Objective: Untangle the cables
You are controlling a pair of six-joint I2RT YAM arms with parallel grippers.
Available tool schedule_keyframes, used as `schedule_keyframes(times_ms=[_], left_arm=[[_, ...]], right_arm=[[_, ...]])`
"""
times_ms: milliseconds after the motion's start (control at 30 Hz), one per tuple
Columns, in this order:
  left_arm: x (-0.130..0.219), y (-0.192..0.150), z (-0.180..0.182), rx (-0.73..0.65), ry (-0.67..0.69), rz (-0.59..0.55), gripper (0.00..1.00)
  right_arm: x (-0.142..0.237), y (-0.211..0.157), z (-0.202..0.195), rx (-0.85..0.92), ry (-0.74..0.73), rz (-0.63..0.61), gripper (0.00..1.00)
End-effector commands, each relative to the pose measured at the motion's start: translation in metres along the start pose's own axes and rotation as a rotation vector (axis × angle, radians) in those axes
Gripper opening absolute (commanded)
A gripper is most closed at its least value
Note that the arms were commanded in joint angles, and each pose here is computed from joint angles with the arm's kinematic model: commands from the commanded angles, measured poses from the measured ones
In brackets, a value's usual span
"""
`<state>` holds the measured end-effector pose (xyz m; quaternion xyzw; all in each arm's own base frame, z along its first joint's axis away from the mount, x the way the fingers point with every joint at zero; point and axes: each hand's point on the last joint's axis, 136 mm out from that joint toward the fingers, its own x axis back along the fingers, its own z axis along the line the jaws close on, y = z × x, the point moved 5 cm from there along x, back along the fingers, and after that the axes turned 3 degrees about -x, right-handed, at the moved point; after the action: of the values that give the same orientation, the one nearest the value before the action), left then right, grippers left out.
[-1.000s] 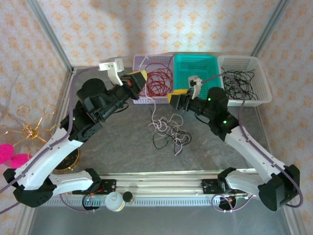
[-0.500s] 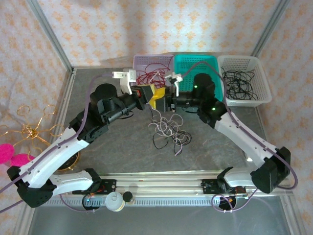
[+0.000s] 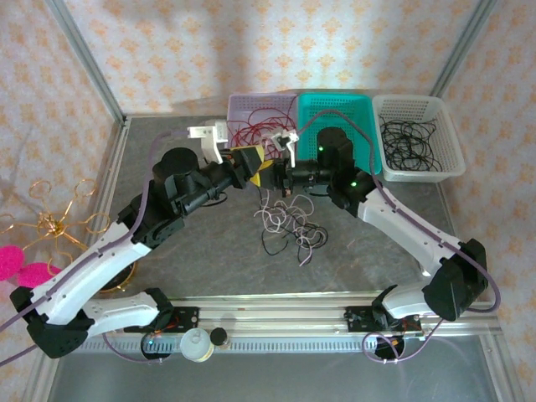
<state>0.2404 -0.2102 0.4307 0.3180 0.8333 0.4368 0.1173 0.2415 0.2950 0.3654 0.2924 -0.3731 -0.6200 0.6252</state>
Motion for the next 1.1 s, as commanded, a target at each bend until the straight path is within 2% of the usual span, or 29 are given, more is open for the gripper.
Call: schedule_keyframes(times_ms=[0, 33, 100, 167, 267, 367, 467, 700, 900, 1067], left_arm=[[0.01, 0.007, 0.02, 0.075, 0.107, -0.091, 0.33], [0.01, 0.006, 0.023, 0.084, 0.109, -0.097, 0.39], [0.01, 0.002, 0.026, 0.104, 0.097, -0.108, 0.57], [0.009, -0.003, 0.027, 0.115, 0.085, -0.106, 0.66], [0.012, -0.012, 0.034, 0.125, 0.095, -0.093, 0.74], [0.016, -0.025, 0.042, 0.123, 0.098, -0.064, 0.76], [0.023, -0.039, 0.051, 0.115, 0.109, -0.033, 0.77], [0.042, -0.069, 0.072, 0.109, 0.146, 0.035, 0.77], [0.047, -0.093, 0.087, 0.136, 0.158, 0.086, 0.77], [0.045, -0.099, 0.089, 0.132, 0.154, 0.114, 0.77]], right_arm=[[0.004, 0.015, -0.01, -0.121, -0.108, -0.066, 0.0], [0.005, 0.016, -0.015, -0.151, -0.134, -0.071, 0.0], [0.007, 0.016, -0.026, -0.227, -0.201, -0.09, 0.0], [0.013, 0.018, -0.037, -0.279, -0.273, -0.111, 0.0], [0.035, 0.027, -0.062, -0.337, -0.446, -0.175, 0.0], [0.066, 0.036, -0.089, -0.443, -0.57, -0.27, 0.0], [0.09, 0.038, -0.11, -0.488, -0.673, -0.299, 0.0], [0.131, 0.046, -0.172, -0.534, -0.947, -0.264, 0.0], [0.144, 0.036, -0.234, -0.6, -1.104, -0.182, 0.0], [0.156, 0.027, -0.284, -0.615, -1.231, -0.152, 0.0]])
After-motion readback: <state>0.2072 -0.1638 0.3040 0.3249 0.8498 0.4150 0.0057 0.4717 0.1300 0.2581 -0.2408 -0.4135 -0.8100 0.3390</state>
